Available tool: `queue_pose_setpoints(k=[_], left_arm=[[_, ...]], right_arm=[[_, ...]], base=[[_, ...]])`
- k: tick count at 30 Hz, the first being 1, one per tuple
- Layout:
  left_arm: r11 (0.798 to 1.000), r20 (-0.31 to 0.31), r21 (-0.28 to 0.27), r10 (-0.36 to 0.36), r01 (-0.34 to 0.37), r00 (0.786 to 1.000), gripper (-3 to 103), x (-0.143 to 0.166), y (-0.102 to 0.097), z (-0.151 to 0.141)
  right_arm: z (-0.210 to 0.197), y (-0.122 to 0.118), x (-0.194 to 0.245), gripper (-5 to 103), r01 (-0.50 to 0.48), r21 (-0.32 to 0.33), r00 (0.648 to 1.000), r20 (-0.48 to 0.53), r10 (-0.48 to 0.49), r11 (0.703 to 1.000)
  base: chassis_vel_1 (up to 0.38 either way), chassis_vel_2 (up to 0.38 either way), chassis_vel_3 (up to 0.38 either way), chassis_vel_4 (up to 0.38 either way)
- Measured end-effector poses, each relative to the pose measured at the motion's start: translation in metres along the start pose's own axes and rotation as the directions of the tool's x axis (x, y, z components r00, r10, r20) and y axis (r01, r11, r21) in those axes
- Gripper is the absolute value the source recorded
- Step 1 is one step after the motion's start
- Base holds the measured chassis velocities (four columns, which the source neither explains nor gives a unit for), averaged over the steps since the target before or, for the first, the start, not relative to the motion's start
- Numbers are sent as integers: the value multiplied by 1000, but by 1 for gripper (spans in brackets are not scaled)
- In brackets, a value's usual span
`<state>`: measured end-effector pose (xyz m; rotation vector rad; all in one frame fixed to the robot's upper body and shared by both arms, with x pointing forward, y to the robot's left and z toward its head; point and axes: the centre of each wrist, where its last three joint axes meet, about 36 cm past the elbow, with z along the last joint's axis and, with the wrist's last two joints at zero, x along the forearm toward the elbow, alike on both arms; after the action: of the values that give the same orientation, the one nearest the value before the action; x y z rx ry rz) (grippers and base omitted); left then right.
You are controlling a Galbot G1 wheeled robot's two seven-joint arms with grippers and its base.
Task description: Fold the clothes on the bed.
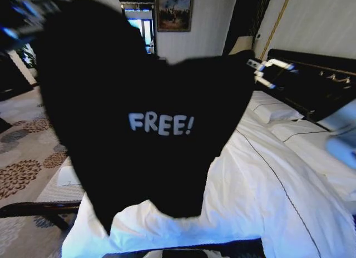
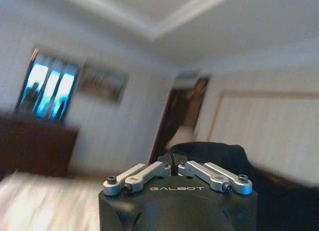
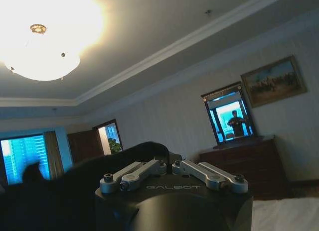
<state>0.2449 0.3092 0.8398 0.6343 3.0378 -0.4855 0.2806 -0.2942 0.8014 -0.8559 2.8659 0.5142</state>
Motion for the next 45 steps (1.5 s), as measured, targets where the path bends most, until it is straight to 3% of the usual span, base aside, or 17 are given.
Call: queue_pose_setpoints(k=[2, 4, 5, 9, 10, 13, 16, 21, 22, 25, 26, 28, 29, 31, 35, 37, 45], left_arm=[[999, -38, 4, -39, 39, 999, 1, -13, 11, 14], [996, -132, 10, -87, 89, 987, 1, -35, 30, 47], [996, -132, 10, -87, 89, 987, 1, -35, 30, 47], [997, -273, -6, -72, 73, 959, 1, -61, 39, 95], [997, -273, -6, -72, 73, 959, 1, -61, 39, 95], [998, -311, -35, -66, 58, 948, 1, -76, 39, 129], [996, -319, -40, -85, 77, 944, 1, -89, 49, 146], [985, -336, -17, -167, 171, 927, 1, -143, 107, 200], [985, -336, -17, -167, 171, 927, 1, -143, 107, 200], [978, -340, -31, -206, 208, 917, 1, -179, 135, 260], [976, -349, -24, -213, 219, 913, 1, -189, 137, 281], [975, -354, -19, -212, 220, 911, 1, -193, 137, 289], [970, -371, 5, -225, 244, 901, 1, -210, 140, 318], [962, -382, 20, -245, 273, 891, 1, -228, 147, 337], [952, -390, 20, -275, 307, 879, 1, -254, 160, 347], [944, -396, 5, -301, 330, 867, 1, -285, 170, 349], [920, -383, -28, -371, 391, 846, 1, -361, 191, 338]], right_arm=[[8, -5, -4, 0, -19, -17, 1000, -16, 19, 1000], [32, -17, -12, 0, -85, -44, 994, -72, 82, 995], [32, -17, -12, 0, -85, -44, 994, -72, 82, 995], [77, -29, -28, 0, -110, -77, 980, -174, 96, 991], [77, -29, -28, 0, -110, -77, 980, -174, 96, 991], [114, -64, -65, 0, -173, -108, 962, -232, 144, 979], [141, -80, -88, 0, -195, -81, 953, -250, 170, 977], [222, -121, -154, 0, -281, -62, 909, -336, 245, 958], [222, -121, -154, 0, -281, -62, 909, -336, 245, 958], [268, -135, -177, 0, -336, -14, 874, -377, 306, 942], [284, -137, -182, 0, -347, -1, 865, -388, 320, 938], [290, -138, -184, 0, -352, 3, 861, -392, 325, 936], [317, -141, -193, 0, -374, 24, 844, -406, 351, 927], [342, -148, -204, 0, -401, 29, 828, -416, 376, 916], [362, -158, -219, 0, -440, 22, 805, -434, 405, 898], [373, -168, -233, 0, -480, 64, 765, -459, 453, 875], [388, -176, -291, 0, -498, 68, 743, -480, 466, 865]], base=[[0, 0, 0, 0], [0, 0, 0, 0], [0, 0, 0, 0], [0, 0, 0, 0], [0, 0, 0, 0], [0, 0, 0, 0], [0, 0, 0, 0], [0, 0, 0, 0], [0, 0, 0, 0], [0, 0, 0, 0], [0, 0, 0, 0], [0, 0, 0, 0], [0, 0, 0, 0], [0, 0, 0, 0], [0, 0, 0, 0], [0, 0, 0, 0], [0, 0, 0, 0]])
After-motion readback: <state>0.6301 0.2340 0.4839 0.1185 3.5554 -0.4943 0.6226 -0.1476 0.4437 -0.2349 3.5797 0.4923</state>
